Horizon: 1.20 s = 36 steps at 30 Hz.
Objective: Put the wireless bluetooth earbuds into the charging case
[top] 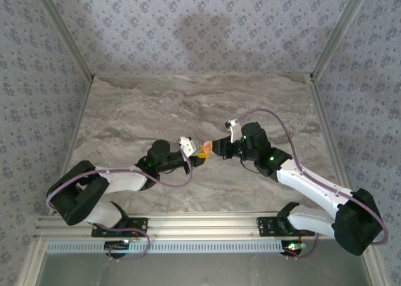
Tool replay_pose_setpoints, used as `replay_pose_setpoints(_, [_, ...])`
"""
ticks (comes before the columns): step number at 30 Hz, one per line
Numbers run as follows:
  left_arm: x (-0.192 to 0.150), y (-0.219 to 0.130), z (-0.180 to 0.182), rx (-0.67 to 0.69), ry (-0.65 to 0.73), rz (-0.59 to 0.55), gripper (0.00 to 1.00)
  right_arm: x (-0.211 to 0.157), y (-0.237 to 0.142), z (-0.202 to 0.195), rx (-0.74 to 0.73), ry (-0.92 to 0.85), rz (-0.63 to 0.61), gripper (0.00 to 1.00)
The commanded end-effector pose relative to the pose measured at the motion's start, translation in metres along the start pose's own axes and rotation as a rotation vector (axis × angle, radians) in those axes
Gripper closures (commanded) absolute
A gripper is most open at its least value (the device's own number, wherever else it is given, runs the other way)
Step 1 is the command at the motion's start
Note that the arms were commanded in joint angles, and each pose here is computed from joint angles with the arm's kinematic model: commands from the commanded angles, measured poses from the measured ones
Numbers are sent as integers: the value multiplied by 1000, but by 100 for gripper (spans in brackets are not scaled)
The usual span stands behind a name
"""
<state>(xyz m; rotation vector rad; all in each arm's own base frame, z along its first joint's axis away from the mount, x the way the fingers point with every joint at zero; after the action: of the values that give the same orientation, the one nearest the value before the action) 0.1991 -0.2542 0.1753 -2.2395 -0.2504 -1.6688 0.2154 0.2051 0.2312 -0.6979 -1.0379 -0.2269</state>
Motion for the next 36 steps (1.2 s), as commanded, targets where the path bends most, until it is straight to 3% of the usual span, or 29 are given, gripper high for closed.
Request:
replay_pose_setpoints(1, [22,0,-8,-38,28,-74,89,-2,3,3,16,-17,-4,76])
replay_pose_setpoints(15, [25,-2,-7,-8,33,-86,89,-9,4,14,84,-55,35,77])
replay_pose_setpoints(36, [27,-9,-9,3,48,-101,89,-14,-3,13,49,-88,52,77])
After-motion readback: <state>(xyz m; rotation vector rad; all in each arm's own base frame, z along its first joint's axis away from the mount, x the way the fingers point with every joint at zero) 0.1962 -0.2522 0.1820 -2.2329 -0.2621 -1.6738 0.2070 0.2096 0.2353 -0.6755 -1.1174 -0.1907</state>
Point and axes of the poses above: each hand's point on the last joint's axis, 136 mm out from that joint toward the fingers, its own y axis out along the fingers, its own z axis along the line the jaws close on, x = y × z, the point moved 8 cm from there along -y, back along the fingers, and after that the axes turned 14 degrees about -y, right-handed, at the moved point
